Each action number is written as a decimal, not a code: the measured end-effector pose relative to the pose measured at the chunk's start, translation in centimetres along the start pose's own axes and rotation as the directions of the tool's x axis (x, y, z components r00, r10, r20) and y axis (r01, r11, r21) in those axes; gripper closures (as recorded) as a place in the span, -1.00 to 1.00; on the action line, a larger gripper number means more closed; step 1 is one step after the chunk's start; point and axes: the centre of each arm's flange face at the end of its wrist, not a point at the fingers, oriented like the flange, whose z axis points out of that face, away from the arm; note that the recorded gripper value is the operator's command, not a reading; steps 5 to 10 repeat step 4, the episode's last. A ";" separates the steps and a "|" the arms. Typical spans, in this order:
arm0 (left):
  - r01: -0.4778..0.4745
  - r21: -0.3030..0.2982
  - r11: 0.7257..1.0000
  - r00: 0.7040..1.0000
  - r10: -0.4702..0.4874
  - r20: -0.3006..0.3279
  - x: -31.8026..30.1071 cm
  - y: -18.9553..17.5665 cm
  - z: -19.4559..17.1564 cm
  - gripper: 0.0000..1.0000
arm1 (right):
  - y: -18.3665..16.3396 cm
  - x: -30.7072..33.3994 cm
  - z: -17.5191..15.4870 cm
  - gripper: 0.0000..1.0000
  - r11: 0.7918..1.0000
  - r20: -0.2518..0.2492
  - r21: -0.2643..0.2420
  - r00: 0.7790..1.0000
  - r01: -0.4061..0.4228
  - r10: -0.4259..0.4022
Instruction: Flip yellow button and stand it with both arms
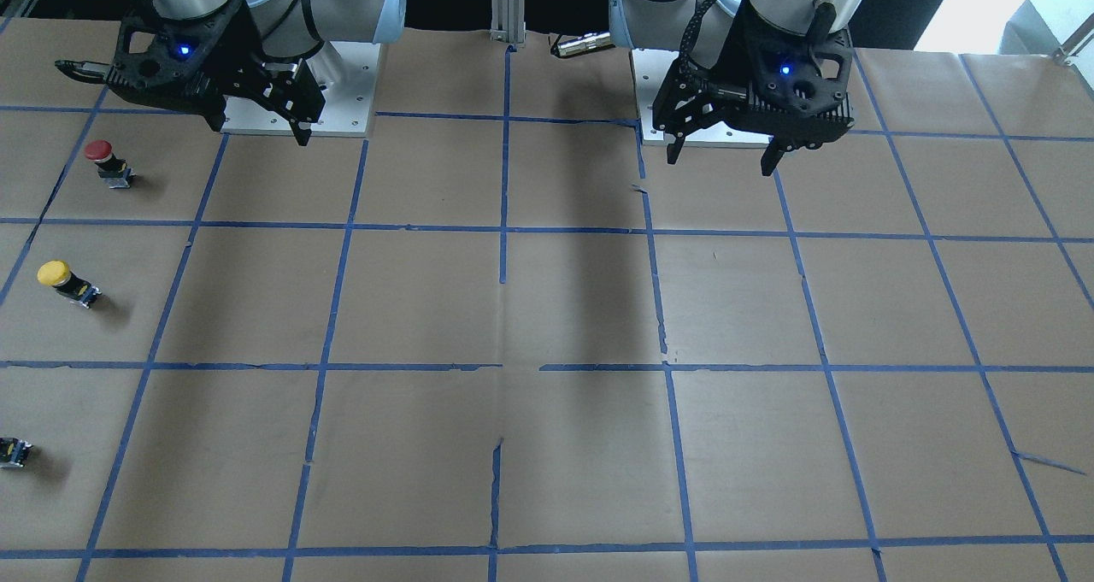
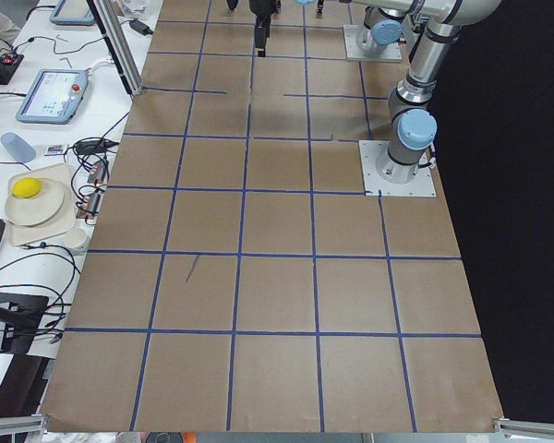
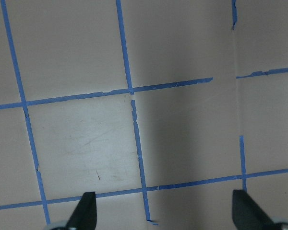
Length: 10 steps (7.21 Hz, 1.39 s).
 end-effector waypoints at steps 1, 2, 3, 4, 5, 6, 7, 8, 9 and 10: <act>0.000 0.000 1.000 1.000 0.000 0.000 0.0 0.0 0.0 -1.00 | 0.0 0.0 -0.1 -1.00 1.000 0.001 0.002 1.000 0.001 -0.001; 0.000 0.001 1.000 1.000 0.000 0.000 0.0 0.0 0.0 -1.00 | -0.1 0.0 -0.2 -1.00 1.000 0.003 0.004 1.000 0.002 -0.002; 0.000 0.001 1.000 1.000 0.000 0.000 0.0 0.0 0.0 -1.00 | -0.1 0.0 -0.4 -1.00 1.000 0.005 0.007 1.000 0.002 -0.002; 0.000 0.002 1.000 1.000 0.000 0.000 0.0 0.0 -0.1 -1.00 | -0.1 0.0 -0.5 -1.00 1.000 0.007 0.011 1.000 0.002 -0.002; 0.000 0.002 1.000 1.000 0.000 0.000 0.0 0.0 -0.1 -1.00 | -0.1 0.0 -0.5 -1.00 1.000 0.007 0.011 1.000 0.002 -0.002; 0.000 0.002 1.000 1.000 0.000 0.000 0.0 0.0 -0.1 -1.00 | -0.1 0.0 -0.5 -1.00 1.000 0.007 0.011 1.000 0.002 -0.002; 0.000 0.002 1.000 1.000 0.000 0.000 0.0 0.0 -0.1 -1.00 | -0.1 0.0 -0.5 -1.00 1.000 0.007 0.011 1.000 0.002 -0.002; 0.000 0.002 1.000 1.000 0.000 0.000 0.0 0.0 -0.1 -1.00 | -0.1 0.0 -0.5 -1.00 1.000 0.007 0.011 1.000 0.002 -0.002; 0.000 0.002 1.000 1.000 0.000 0.000 0.0 0.0 -0.1 -1.00 | -0.1 0.0 -0.5 -1.00 1.000 0.007 0.011 1.000 0.002 -0.002; 0.000 0.002 1.000 1.000 0.000 0.000 0.0 0.0 -0.1 -1.00 | -0.1 0.0 -0.5 -1.00 1.000 0.007 0.011 1.000 0.002 -0.002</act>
